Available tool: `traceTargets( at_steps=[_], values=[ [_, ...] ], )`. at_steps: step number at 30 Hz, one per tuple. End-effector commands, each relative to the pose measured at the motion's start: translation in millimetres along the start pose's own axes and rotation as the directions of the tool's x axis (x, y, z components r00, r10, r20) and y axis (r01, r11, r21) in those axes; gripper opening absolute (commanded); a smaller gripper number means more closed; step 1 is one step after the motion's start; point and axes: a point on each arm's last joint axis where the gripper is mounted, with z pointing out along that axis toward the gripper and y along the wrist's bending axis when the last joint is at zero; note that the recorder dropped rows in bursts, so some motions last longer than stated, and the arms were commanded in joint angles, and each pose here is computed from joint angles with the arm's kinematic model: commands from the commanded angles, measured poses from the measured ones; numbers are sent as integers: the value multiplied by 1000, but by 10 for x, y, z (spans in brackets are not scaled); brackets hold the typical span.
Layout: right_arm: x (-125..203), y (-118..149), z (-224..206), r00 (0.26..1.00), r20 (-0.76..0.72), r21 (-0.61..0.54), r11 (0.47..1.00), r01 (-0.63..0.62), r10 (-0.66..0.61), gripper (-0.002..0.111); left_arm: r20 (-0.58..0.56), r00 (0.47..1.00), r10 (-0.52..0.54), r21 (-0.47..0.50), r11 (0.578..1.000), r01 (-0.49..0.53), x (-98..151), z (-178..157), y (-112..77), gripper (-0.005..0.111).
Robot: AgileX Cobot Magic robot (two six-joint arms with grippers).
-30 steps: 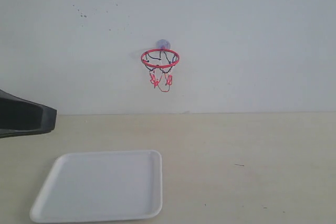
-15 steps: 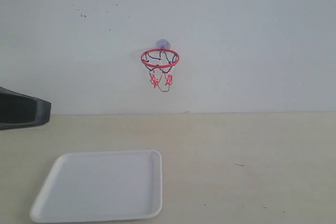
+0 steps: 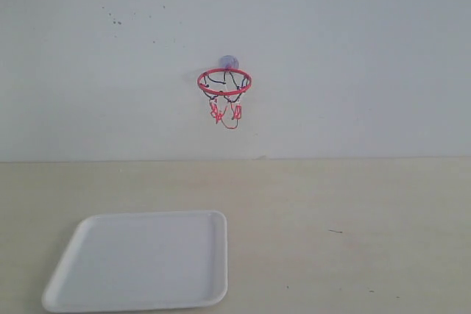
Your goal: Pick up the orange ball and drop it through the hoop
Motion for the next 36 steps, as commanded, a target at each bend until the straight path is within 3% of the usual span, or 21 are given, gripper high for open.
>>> traceTargets(
  at_steps=[1, 4, 6, 8, 10, 12, 14, 18, 24, 34, 36],
  values=[
    [-16, 1, -5, 1000, 17, 0, 1000, 15, -15, 0, -35, 999, -8, 62, 998, 10, 61, -131, -136, 4],
    [-16, 1, -5, 1000, 17, 0, 1000, 15, -15, 0, -67, 997, -47, 88, 995, 53, 89, -147, -171, 4],
    [-16, 1, -5, 1000, 17, 0, 1000, 15, -15, 0, -55, 991, -124, 72, 989, 128, 73, -141, -156, 4],
    [-16, 1, -5, 1000, 17, 0, 1000, 15, -15, 0, -7, 991, -132, 20, 991, 132, 44, -136, -100, 4],
    [-16, 1, -5, 1000, 17, 0, 1000, 15, -15, 0, 27, 993, -118, -85, 989, 120, 37, -132, 6, 4],
    [-16, 1, -5, 1000, 17, 0, 1000, 15, -15, 0, 51, 990, -129, -292, 946, 138, 167, -140, 251, 4],
    [-16, 1, -5, 1000, 17, 0, 1000, 15, -15, 0, 65, 995, -81, -440, 892, 102, 348, -201, 434, 4],
    [-16, 1, -5, 1000, 17, 0, 1000, 15, -15, 0, 114, 993, 23, -528, 848, 41, 662, -314, 574, 4],
    [-16, 1, -5, 1000, 17, 0, 1000, 15, -15, 0, 258, 960, 109, -527, 849, 45, 1179, -503, 627, 4],
    [-16, 1, -5, 1000, 17, 0, 1000, 15, -15, 0, 190, 979, 69, -547, 836, 47, 1858, -530, 796, 4],
    [-16, 1, -5, 1000, 17, 0, 1000, 15, -15, 0, 186, 980, 67, -547, 836, 47, 1880, -532, 798, 4]
  ],
)
